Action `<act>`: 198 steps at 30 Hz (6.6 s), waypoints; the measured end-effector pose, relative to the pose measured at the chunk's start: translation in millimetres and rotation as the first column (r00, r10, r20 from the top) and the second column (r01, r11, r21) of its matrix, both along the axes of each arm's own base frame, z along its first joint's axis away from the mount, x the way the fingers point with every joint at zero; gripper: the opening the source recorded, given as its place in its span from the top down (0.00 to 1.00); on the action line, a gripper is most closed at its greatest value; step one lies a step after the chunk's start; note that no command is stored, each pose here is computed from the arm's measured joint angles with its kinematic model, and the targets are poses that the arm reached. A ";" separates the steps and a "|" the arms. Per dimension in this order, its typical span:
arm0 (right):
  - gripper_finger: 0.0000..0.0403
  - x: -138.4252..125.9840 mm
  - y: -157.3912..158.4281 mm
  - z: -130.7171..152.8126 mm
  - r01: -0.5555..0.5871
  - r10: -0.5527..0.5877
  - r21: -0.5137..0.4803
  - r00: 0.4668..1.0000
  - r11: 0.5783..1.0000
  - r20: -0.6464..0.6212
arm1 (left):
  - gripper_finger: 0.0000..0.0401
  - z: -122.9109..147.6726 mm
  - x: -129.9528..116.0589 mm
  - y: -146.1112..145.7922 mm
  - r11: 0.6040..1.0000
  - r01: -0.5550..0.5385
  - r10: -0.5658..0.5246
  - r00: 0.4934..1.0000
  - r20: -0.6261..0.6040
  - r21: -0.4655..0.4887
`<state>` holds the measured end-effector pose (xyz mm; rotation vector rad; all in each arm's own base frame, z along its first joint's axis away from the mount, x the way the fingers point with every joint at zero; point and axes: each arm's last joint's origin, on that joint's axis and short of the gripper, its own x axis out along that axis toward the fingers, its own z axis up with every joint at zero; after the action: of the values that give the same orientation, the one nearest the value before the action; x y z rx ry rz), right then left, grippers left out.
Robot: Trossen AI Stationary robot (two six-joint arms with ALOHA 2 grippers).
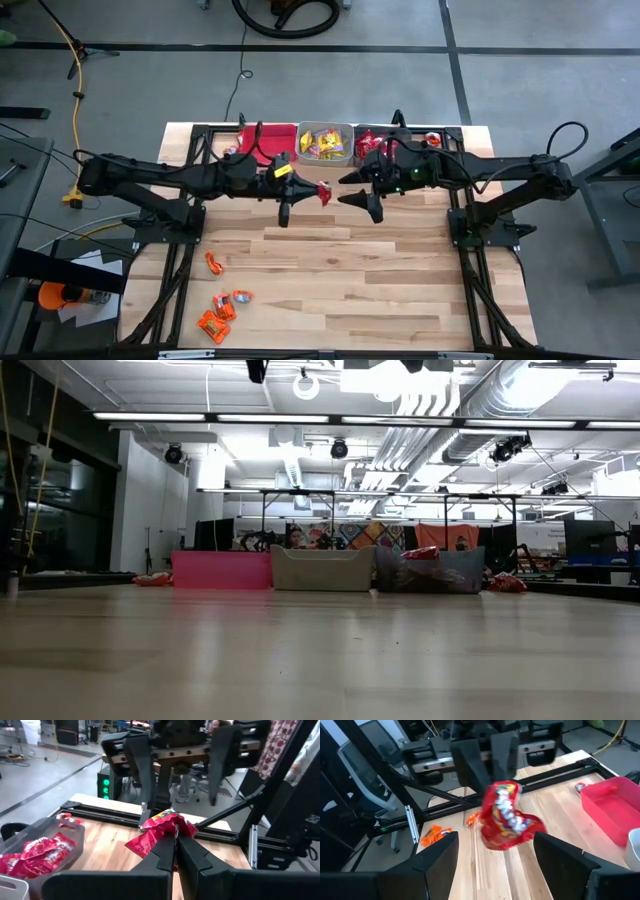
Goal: Sort candy
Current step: Put the red candy into the black bin
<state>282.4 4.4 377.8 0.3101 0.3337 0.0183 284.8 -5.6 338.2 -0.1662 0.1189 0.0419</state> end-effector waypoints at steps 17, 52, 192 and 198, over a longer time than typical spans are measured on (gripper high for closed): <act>0.42 37.0 0.1 -20.4 -0.016 0.019 -0.068 0.999 0.998 0.034 | 1.00 2.8 0.3 0.3 1.000 -0.009 0.009 1.000 0.029 0.014; 0.96 -30.6 -40.5 -22.5 0.192 -0.240 -0.197 0.935 0.961 -0.260 | 0.50 -19.5 -70.0 13.4 0.965 -0.204 0.180 0.972 -0.154 -0.163; 0.95 -138.3 -262.1 -224.2 0.880 -0.440 -0.279 -0.440 -0.384 -0.783 | 0.50 -23.9 -67.0 27.7 0.908 -0.363 0.372 0.928 0.003 -0.209; 0.97 -137.6 -259.8 -213.2 0.891 -0.481 -0.257 -0.423 -0.373 -0.768 | 0.50 -23.9 -67.0 27.7 0.908 -0.363 0.372 0.928 0.004 -0.209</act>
<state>144.8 -255.4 164.6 1.2843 0.7388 -1.9550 217.8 22.1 314.3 -0.3949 0.0463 0.4049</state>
